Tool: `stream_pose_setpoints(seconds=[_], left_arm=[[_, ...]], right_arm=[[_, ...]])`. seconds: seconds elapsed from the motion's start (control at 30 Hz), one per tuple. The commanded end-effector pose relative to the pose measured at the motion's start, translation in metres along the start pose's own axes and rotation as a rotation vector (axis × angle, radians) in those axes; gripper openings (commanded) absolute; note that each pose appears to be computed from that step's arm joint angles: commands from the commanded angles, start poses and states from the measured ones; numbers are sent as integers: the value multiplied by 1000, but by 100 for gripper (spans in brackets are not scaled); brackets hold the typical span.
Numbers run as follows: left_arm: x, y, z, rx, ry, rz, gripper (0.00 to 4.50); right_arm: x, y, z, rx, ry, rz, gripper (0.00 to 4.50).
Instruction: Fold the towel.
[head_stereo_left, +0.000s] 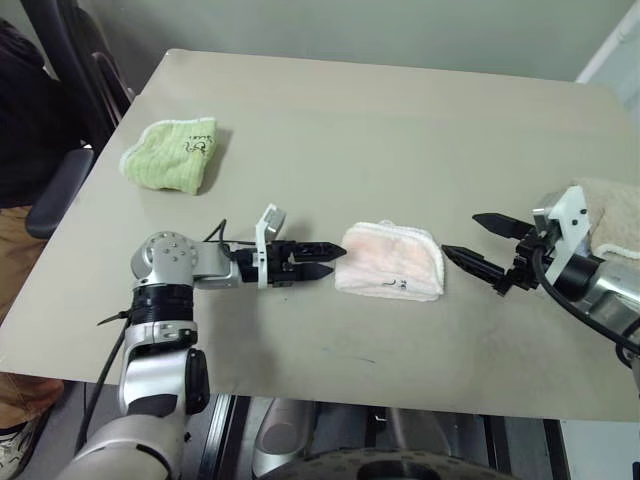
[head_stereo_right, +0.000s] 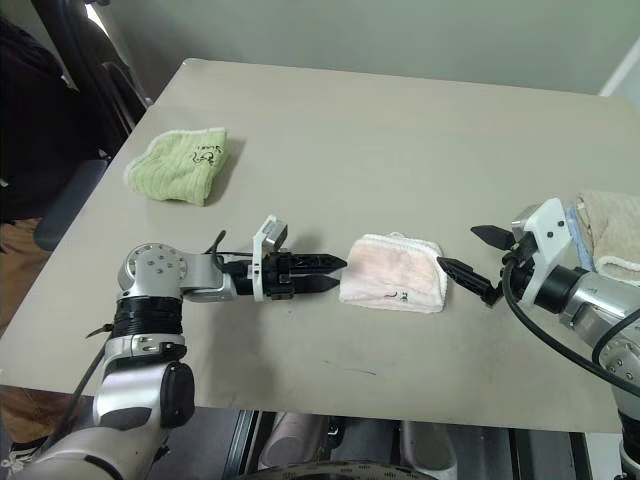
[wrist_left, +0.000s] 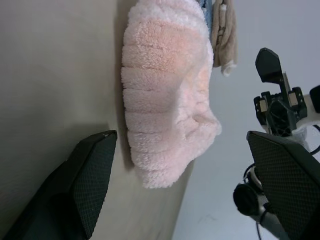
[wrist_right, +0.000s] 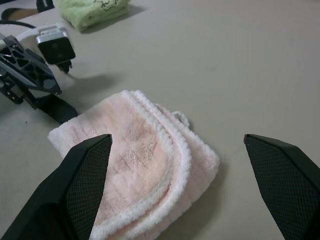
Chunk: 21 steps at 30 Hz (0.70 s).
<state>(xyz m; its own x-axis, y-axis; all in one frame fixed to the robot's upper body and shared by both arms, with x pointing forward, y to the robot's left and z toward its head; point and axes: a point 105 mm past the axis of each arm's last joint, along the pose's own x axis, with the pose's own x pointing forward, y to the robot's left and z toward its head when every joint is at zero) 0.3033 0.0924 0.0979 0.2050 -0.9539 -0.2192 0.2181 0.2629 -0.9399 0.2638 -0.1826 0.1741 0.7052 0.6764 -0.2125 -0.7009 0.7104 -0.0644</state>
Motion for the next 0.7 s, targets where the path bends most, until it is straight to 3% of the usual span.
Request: stream_pose_setpoints(seconds=[0.03, 0.17, 0.4, 0.7], left_arm=[[18, -10, -9, -14, 68, -59, 450], [41, -15, -7, -16, 104, -28, 450], [63, -24, -4, -20, 134, -14, 450], [69, -20, -5, -2, 143, 42, 450]], right_arm=[[-4, 5, 11, -44, -30, 14, 447], [-5, 8, -4, -93, 53, 18, 447], [-9, 15, -2, -140, 77, 73, 447], [-12, 12, -2, -164, 96, 71, 447]])
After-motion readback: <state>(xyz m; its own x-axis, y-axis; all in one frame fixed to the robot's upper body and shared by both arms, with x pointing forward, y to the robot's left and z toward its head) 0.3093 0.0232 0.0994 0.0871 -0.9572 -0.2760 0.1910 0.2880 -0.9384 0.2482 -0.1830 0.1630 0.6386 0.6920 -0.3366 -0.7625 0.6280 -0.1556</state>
